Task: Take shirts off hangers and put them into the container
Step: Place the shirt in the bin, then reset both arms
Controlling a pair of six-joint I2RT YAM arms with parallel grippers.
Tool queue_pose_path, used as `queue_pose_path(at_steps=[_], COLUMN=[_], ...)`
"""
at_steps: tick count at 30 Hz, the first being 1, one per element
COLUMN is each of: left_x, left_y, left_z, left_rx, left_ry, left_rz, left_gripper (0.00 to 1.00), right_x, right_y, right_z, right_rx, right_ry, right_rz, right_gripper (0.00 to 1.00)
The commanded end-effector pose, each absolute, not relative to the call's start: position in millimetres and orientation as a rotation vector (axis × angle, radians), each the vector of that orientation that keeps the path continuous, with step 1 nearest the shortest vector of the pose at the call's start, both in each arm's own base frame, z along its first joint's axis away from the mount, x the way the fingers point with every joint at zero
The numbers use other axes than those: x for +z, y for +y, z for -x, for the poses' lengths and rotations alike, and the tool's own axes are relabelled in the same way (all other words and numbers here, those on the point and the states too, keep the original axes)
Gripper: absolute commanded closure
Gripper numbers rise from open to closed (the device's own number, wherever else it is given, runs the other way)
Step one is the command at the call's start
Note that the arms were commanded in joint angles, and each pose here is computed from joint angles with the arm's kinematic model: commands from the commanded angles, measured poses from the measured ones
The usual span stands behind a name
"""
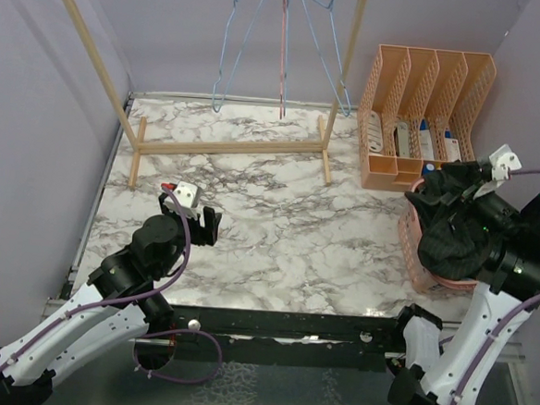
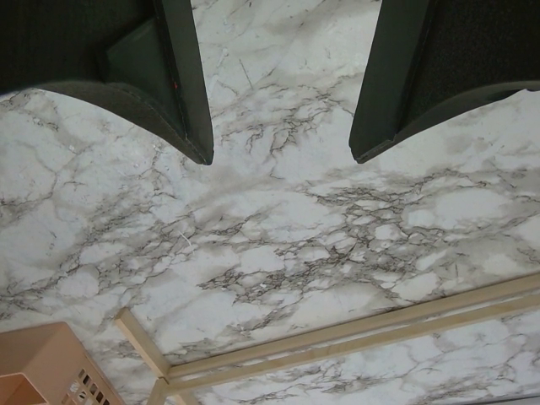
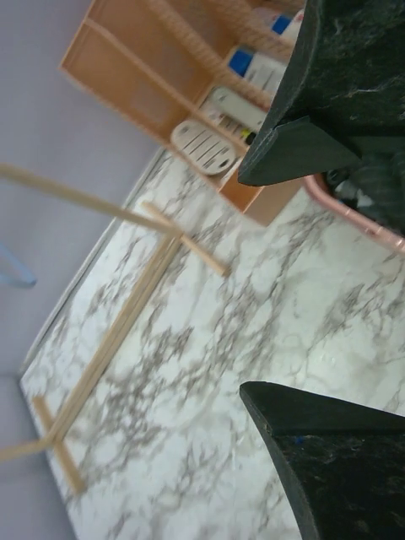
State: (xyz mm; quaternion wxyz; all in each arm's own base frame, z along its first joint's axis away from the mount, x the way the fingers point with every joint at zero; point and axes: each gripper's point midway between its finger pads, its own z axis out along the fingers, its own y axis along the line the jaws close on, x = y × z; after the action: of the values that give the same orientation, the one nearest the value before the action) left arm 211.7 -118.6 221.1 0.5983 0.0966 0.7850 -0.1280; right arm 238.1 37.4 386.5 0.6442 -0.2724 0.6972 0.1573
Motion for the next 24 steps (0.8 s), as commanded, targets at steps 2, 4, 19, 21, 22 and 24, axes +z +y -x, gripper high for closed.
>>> queue_pose_path(at_steps=[2,4,19,21,22,24], left_x=[223.9,220.9,220.9,220.9,220.9,220.9], left_y=[-115.7,-118.7,-118.7,-118.7,-118.7,-118.7], left_z=[-213.2,-211.8,-211.8,-211.8,-211.8,-211.8], left_rx=[-0.289,-0.297,-0.297,-0.297,-0.297,-0.297], left_ry=[1.819,1.822,1.822,1.822,1.822,1.822], left_rz=[-0.2,-0.224,-0.224,-0.224,-0.224,-0.224], left_gripper=[0.31,0.31,0.31,0.31,0.31,0.31], right_x=[381.0,396.8,396.8,396.8,396.8,396.8], right_y=[73.0,56.3,56.3,56.3,56.3,56.3], right_z=[-212.8,-219.6,-219.6,-219.6,-219.6,-219.6], right_rx=[0.675,0.407,0.407,0.407,0.407,0.407], right_ry=[1.55,1.524,1.524,1.524,1.524,1.524], right_rz=[0.67,0.666,0.666,0.666,0.666,0.666], right_gripper=[0.0,0.01,0.01,0.01,0.01,0.01])
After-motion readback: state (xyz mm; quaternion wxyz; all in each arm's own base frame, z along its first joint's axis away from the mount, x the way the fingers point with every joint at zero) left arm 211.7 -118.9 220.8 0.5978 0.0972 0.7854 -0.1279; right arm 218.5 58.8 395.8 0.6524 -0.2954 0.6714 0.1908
